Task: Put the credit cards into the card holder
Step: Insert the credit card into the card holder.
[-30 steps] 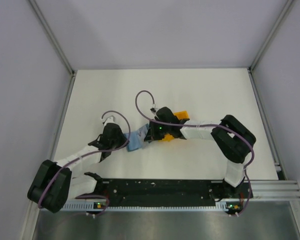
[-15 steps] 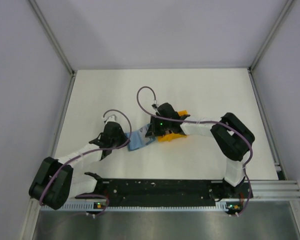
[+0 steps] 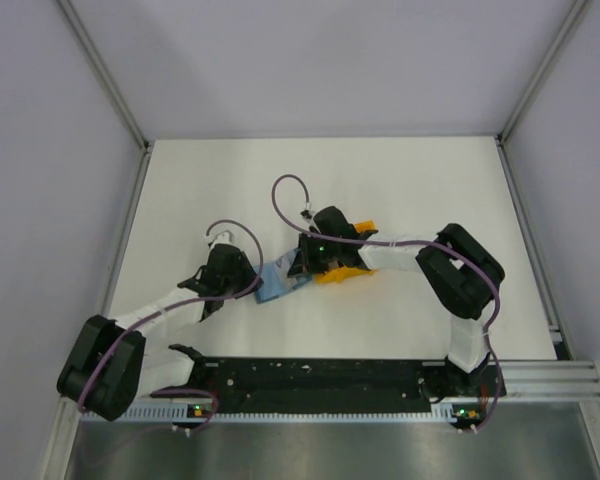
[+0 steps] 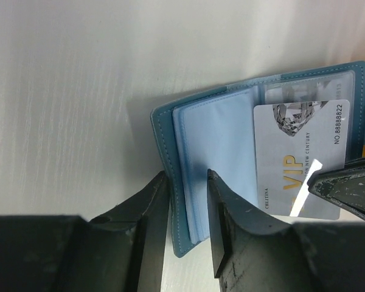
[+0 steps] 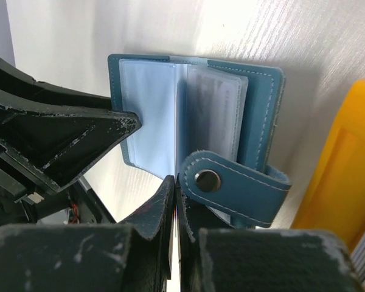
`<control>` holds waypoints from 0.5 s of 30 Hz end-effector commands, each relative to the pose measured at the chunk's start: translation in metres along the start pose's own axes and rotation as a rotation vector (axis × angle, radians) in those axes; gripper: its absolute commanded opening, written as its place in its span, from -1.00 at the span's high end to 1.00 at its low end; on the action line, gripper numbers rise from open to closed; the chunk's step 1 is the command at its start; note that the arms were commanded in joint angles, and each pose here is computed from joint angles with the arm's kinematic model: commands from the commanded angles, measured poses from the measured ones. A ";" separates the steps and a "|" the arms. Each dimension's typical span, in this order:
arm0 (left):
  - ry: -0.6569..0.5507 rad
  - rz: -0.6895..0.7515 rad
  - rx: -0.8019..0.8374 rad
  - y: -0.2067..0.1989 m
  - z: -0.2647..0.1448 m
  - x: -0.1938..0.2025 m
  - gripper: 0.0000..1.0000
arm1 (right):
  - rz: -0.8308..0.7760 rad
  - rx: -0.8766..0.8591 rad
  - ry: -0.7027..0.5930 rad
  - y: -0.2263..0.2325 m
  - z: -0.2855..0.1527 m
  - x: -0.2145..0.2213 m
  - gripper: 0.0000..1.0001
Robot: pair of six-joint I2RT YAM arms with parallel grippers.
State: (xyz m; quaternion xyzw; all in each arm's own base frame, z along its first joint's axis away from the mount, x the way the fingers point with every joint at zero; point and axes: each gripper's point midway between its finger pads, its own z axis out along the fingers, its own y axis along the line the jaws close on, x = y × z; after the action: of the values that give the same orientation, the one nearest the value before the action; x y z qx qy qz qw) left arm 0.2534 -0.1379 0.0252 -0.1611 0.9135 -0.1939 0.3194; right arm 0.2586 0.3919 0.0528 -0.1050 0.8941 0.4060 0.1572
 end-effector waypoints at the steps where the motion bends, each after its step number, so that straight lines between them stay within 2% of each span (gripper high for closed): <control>1: 0.016 0.006 -0.039 0.013 -0.003 0.008 0.27 | -0.007 -0.051 -0.024 0.011 0.002 -0.010 1.00; 15: 0.007 0.006 -0.038 0.012 -0.004 0.005 0.36 | -0.015 0.024 -0.040 -0.005 0.007 -0.017 1.00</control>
State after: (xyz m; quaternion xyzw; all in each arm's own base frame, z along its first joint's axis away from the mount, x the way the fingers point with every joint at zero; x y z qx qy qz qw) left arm 0.2516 -0.1353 0.0248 -0.1635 0.9145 -0.1888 0.3183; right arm 0.2577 0.3914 0.0469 -0.1015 0.8971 0.4029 0.1505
